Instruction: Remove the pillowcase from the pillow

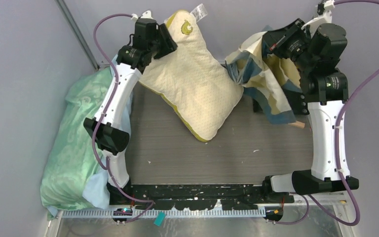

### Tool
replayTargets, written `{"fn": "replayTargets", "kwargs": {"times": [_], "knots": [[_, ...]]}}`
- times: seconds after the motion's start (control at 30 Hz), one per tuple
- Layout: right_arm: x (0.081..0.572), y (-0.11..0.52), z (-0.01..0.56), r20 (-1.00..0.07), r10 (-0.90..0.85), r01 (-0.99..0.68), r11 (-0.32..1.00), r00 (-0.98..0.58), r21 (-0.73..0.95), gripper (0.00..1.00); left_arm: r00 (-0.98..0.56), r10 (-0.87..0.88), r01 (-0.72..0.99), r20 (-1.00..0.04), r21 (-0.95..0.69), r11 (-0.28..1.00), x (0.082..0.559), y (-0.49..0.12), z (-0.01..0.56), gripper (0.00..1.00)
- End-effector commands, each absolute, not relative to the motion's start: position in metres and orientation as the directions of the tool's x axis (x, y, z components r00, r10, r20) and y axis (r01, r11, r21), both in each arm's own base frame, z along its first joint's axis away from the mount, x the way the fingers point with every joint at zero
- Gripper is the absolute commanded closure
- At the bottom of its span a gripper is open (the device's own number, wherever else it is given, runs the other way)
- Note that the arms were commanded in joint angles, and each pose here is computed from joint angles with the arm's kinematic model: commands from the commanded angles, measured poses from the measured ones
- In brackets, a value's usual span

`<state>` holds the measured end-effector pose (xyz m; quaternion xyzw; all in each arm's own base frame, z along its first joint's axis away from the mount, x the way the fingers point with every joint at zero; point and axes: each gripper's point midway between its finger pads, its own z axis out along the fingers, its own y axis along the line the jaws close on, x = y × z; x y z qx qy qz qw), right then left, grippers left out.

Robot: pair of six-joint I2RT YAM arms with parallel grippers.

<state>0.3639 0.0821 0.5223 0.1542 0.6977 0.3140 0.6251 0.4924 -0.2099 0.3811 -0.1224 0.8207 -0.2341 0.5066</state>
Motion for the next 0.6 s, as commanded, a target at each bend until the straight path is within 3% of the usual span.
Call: {"fn": "replayTargets", "kwargs": {"times": [0.0, 0.07, 0.1, 0.13, 0.37, 0.57], "knots": [[0.354, 0.119, 0.536, -0.759, 0.599, -0.384, 0.658, -0.253, 0.647, 0.82, -0.456, -0.408, 0.098, -0.791, -0.500, 0.860, 0.491, -0.215, 0.388, 0.27], [0.363, 0.112, 0.505, -0.756, 0.588, -0.299, 0.695, -0.286, 0.654, 0.46, -0.471, -0.364, 0.094, -0.803, -0.456, 0.885, 0.481, -0.208, 0.378, 0.08], [0.365, 0.107, 0.492, -0.759, 0.581, -0.255, 0.718, -0.294, 0.648, 0.32, -0.474, -0.342, 0.090, -0.811, -0.431, 0.898, 0.476, -0.203, 0.374, 0.03], [0.367, 0.100, 0.476, -0.761, 0.572, -0.203, 0.742, -0.305, 0.639, 0.24, -0.470, -0.318, 0.088, -0.823, -0.402, 0.911, 0.470, -0.197, 0.371, 0.01], [0.365, 0.063, 0.377, -0.787, 0.508, 0.044, 0.848, -0.351, 0.528, 0.21, -0.447, -0.167, 0.073, -0.879, -0.221, 0.972, 0.412, -0.161, 0.331, 0.00], [0.339, 0.026, 0.298, -0.875, 0.388, 0.137, 0.921, -0.289, 0.364, 0.21, -0.468, -0.140, 0.091, -0.873, -0.204, 0.975, 0.356, -0.153, 0.271, 0.00]]}}
